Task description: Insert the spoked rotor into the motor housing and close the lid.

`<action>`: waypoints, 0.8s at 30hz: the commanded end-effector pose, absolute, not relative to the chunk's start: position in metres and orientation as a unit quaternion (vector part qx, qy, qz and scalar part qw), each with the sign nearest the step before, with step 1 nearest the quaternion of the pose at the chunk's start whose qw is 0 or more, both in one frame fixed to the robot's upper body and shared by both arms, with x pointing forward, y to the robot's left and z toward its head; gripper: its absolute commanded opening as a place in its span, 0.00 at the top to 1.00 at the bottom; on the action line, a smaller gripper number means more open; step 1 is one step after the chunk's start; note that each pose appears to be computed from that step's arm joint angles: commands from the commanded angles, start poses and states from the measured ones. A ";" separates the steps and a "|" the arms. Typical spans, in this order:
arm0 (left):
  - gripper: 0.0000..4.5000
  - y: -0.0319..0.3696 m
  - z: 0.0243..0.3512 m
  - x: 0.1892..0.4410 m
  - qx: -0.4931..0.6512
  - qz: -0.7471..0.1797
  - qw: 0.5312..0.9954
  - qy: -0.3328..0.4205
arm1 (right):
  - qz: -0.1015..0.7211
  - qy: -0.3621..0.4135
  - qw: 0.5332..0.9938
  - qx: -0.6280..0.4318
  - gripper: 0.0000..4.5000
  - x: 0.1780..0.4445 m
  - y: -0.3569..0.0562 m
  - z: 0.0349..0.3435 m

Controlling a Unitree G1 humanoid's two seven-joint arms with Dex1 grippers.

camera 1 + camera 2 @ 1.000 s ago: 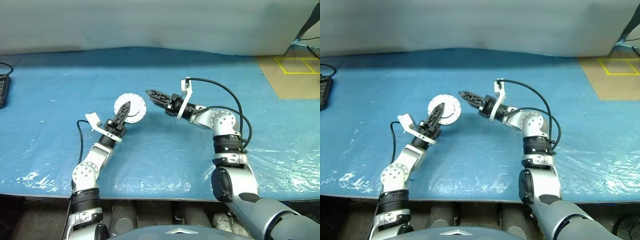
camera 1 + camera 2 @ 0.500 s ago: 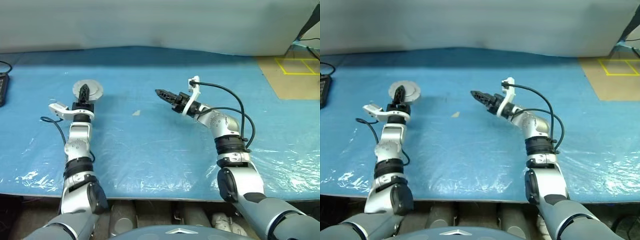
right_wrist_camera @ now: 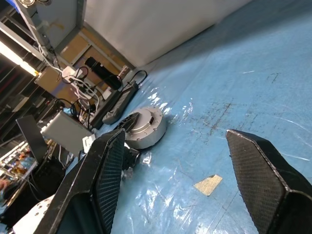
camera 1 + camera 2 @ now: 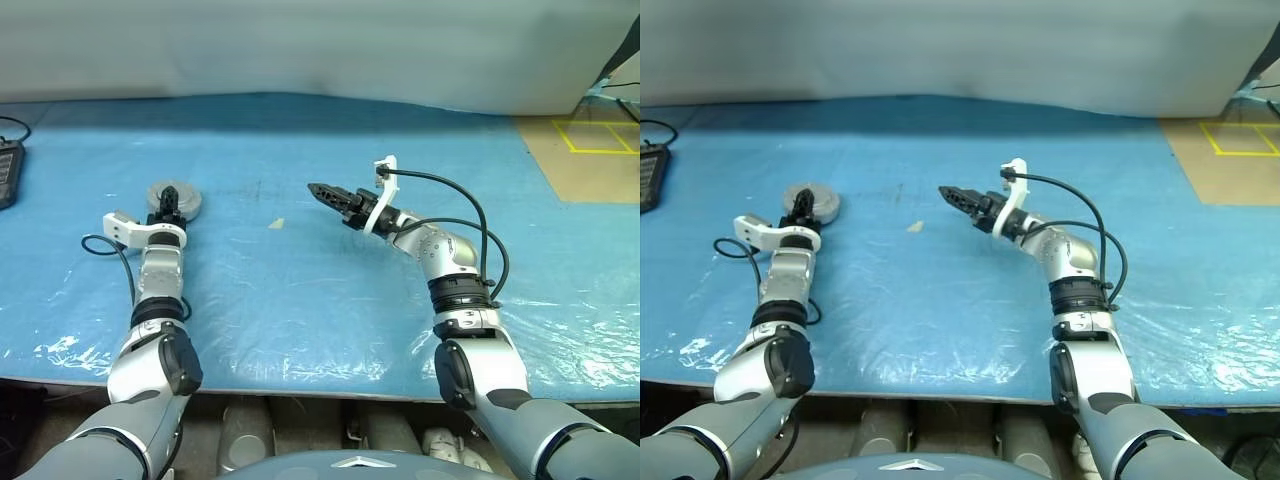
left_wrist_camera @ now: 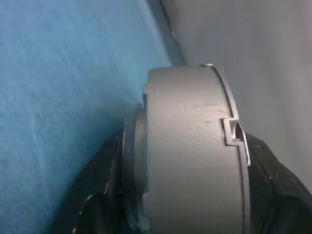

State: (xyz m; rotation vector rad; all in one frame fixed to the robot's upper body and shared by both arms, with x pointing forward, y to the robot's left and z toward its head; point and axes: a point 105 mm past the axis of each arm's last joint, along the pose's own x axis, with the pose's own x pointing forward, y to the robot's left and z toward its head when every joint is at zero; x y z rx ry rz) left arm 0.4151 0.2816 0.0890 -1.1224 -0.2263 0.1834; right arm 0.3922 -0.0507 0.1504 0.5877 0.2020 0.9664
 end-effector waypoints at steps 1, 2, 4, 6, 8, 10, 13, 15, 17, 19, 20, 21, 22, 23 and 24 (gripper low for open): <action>0.10 0.301 0.103 0.413 -0.478 0.117 0.860 -0.134 | 0.466 0.069 0.839 0.273 0.23 0.390 -0.051 0.164; 0.03 0.304 0.103 0.412 -0.468 0.124 0.864 -0.135 | 0.467 0.070 0.838 0.273 0.23 0.390 -0.051 0.164; 0.01 0.315 0.103 0.406 -0.449 0.143 0.870 -0.146 | 0.466 0.071 0.839 0.272 0.23 0.390 -0.051 0.163; 0.01 0.327 0.105 0.399 -0.430 0.164 0.874 -0.159 | 0.463 0.075 0.840 0.272 0.23 0.391 -0.052 0.161; 0.01 0.338 0.106 0.392 -0.409 0.183 0.878 -0.166 | 0.460 0.076 0.842 0.271 0.23 0.392 -0.053 0.161; 0.01 0.351 0.107 0.382 -0.382 0.203 0.884 -0.176 | 0.457 0.076 0.844 0.270 0.23 0.394 -0.054 0.161; 0.01 0.362 0.113 0.371 -0.342 0.209 0.896 -0.189 | 0.455 0.072 0.848 0.262 0.23 0.395 -0.055 0.161; 0.01 0.363 0.122 0.366 -0.308 0.195 0.908 -0.204 | 0.450 0.060 0.856 0.246 0.23 0.396 -0.056 0.160; 0.01 0.356 0.134 0.363 -0.274 0.161 0.921 -0.226 | 0.441 0.029 0.868 0.227 0.23 0.398 -0.058 0.163; 0.01 0.338 0.150 0.361 -0.241 0.103 0.932 -0.251 | 0.435 -0.013 0.879 0.193 0.23 0.399 -0.060 0.165; 0.01 0.325 0.158 0.361 -0.232 0.059 0.935 -0.262 | 0.430 -0.027 0.886 0.173 0.23 0.399 -0.062 0.164; 0.01 0.308 0.166 0.361 -0.217 0.010 0.938 -0.269 | 0.424 -0.037 0.892 0.153 0.23 0.400 -0.064 0.162; 0.01 0.291 0.172 0.359 -0.200 -0.037 0.941 -0.271 | 0.422 -0.042 0.896 0.135 0.23 0.400 -0.066 0.160; 0.01 0.273 0.177 0.358 -0.184 -0.088 0.941 -0.268 | 0.422 -0.047 0.898 0.119 0.23 0.400 -0.068 0.158; 0.01 0.258 0.179 0.356 -0.171 -0.127 0.941 -0.263 | 0.422 -0.051 0.898 0.109 0.23 0.400 -0.070 0.157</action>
